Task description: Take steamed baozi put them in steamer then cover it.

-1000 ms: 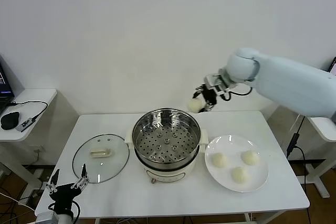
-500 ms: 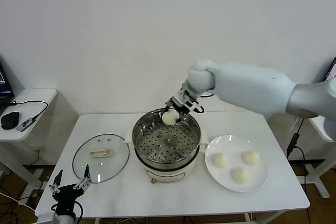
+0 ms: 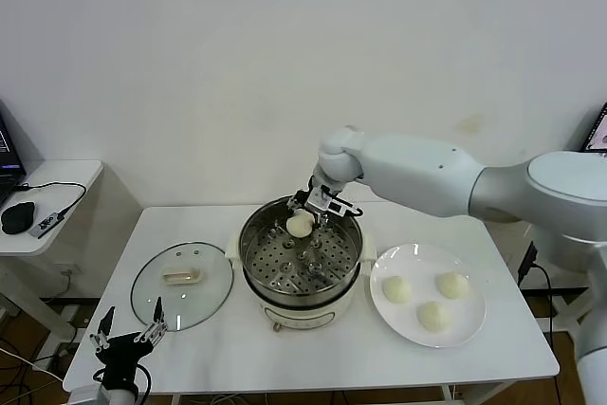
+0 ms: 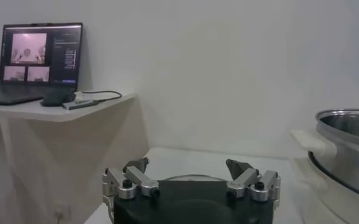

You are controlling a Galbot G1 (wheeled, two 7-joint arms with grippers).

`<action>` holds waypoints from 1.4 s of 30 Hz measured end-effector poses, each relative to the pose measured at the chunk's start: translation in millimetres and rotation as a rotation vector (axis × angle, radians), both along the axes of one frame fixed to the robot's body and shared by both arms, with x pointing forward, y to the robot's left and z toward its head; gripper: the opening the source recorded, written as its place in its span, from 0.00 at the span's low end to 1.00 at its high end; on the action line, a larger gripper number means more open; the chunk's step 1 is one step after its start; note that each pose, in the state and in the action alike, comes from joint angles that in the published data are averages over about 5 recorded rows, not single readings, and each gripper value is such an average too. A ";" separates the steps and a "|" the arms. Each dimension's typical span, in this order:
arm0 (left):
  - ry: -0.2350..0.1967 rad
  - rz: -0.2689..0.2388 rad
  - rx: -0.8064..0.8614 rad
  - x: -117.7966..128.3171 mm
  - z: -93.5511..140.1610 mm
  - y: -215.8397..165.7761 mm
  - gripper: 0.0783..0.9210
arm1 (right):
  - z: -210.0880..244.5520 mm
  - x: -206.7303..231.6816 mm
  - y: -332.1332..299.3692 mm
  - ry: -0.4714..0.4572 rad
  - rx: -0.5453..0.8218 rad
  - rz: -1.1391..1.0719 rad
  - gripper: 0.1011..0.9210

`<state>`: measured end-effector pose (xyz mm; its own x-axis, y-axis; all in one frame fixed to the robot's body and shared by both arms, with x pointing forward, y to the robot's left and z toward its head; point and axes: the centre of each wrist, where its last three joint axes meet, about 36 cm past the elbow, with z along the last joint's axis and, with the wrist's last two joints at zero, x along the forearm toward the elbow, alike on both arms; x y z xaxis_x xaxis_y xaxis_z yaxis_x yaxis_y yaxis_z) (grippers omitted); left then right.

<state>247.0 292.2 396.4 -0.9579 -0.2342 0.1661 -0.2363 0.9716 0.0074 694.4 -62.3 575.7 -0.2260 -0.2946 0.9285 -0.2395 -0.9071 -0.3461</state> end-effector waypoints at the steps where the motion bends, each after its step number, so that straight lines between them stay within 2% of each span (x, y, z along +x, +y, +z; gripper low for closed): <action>1: -0.001 -0.001 0.001 0.2 0.3 -0.3 0.88 | -1.8 0.7 0.9 -0.002 -0.001 0.007 0.64; 11: -0.009 -0.006 0.006 1.7 2.0 -1.3 0.88 | -8.8 6.4 6.8 -0.016 0.002 0.049 0.67; 18: -0.008 -0.010 0.004 1.7 2.4 -2.8 0.88 | 3.7 6.1 1.8 -0.016 -0.003 0.030 0.85; 23: -0.011 -0.014 0.002 2.1 3.7 -4.4 0.88 | 27.5 0.5 -0.6 -0.009 0.000 -0.015 0.88; 33: -0.011 -0.019 0.007 -0.2 11.8 -2.8 0.88 | 89.1 -30.9 -33.1 0.059 0.068 -0.306 0.88; 42: -0.010 -0.039 0.014 -3.0 17.3 -6.0 0.88 | 111.8 -60.8 -122.9 0.109 0.095 -0.613 0.88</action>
<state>244.0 286.2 413.7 -0.9678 -0.1993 0.1535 -0.1988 0.9799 0.0186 633.6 -185.2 687.5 -0.2857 -0.2235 0.9319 -0.7445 -0.5606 -0.3627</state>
